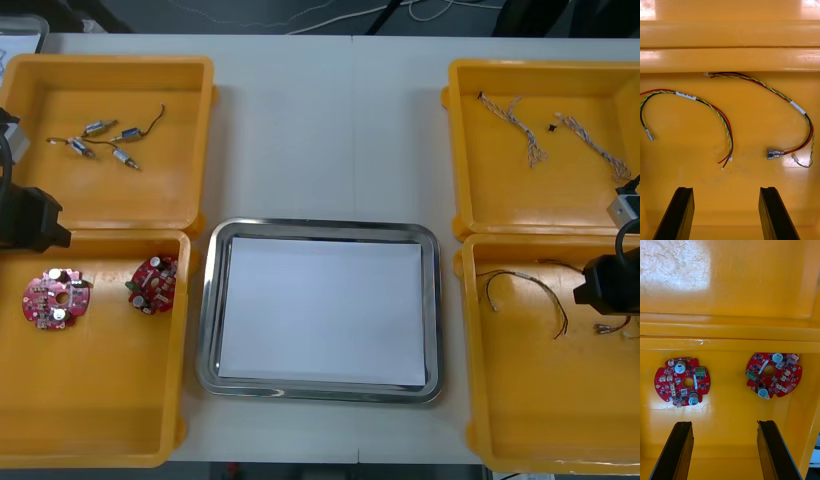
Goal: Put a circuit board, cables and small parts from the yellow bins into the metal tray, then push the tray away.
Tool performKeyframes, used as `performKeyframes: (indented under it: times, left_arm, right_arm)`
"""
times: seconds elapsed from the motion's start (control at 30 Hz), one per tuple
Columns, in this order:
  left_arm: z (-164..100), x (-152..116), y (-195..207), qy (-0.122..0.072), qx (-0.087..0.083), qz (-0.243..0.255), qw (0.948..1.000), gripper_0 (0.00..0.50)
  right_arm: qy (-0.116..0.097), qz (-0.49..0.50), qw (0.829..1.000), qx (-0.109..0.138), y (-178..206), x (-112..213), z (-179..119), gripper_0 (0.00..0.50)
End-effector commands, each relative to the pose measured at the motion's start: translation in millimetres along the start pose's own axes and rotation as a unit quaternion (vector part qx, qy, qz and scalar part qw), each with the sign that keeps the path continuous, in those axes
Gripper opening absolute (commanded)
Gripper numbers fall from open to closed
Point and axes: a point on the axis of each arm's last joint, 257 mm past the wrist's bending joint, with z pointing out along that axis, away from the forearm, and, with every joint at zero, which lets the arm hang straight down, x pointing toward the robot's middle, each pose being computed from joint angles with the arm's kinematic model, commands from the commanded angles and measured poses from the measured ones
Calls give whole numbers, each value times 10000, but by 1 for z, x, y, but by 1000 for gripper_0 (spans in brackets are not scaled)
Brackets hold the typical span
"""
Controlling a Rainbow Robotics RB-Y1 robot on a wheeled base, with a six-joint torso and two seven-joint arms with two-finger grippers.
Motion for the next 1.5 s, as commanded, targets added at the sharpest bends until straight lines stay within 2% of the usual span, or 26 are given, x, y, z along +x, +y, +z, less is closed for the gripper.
performKeyframes:
  times: [0.03, 0.2, 0.3, 0.37, 0.57, 0.7, 0.83, 0.93, 1.13, 1.23, 1.5]
  left_arm:
    - [-2, 2, 24, -169, -21, 22, 9999, 500]
    - [3, 8, 33, -261, 13, -421, 9988, 500]
    - [5, 11, 43, -353, -169, -576, 9976, 500]
    - [7, 15, 54, -409, -390, -610, 9965, 500]
    - [20, 30, 76, -351, -666, -745, 9944, 500]
    - [32, 39, 85, -156, -675, -867, 9938, 500]
    - [37, 40, 87, -167, -721, -873, 9934, 500]
    - [45, 40, 85, -209, -823, -844, 9928, 500]
    - [64, 39, 67, -350, -736, -780, 9936, 500]
    - [70, 42, 57, -324, -615, -760, 9947, 500]
    - [82, 52, 43, -229, -495, -520, 9972, 500]
  right_arm:
    - [-116, -467, 9988, -100, 11, -9, 10, 500]
    - [-213, -663, 9976, 9, 10, -12, 27, 500]
    - [-248, -706, 9972, 32, 8, -14, 34, 500]
    - [-234, -760, 9968, 12, 6, -14, 38, 500]
    - [-206, -923, 9955, -50, 0, -12, 49, 500]
    - [-154, -959, 9952, -93, 1, -6, 52, 500]
    - [-223, -993, 9947, -164, 3, -3, 56, 500]
    - [-298, -974, 9945, -258, 6, 0, 61, 500]
    - [-310, -937, 9945, -344, 8, 9, 68, 500]
    - [-312, -918, 9947, -350, 7, 13, 71, 500]
    - [-248, -880, 9954, -291, 5, 26, 79, 500]
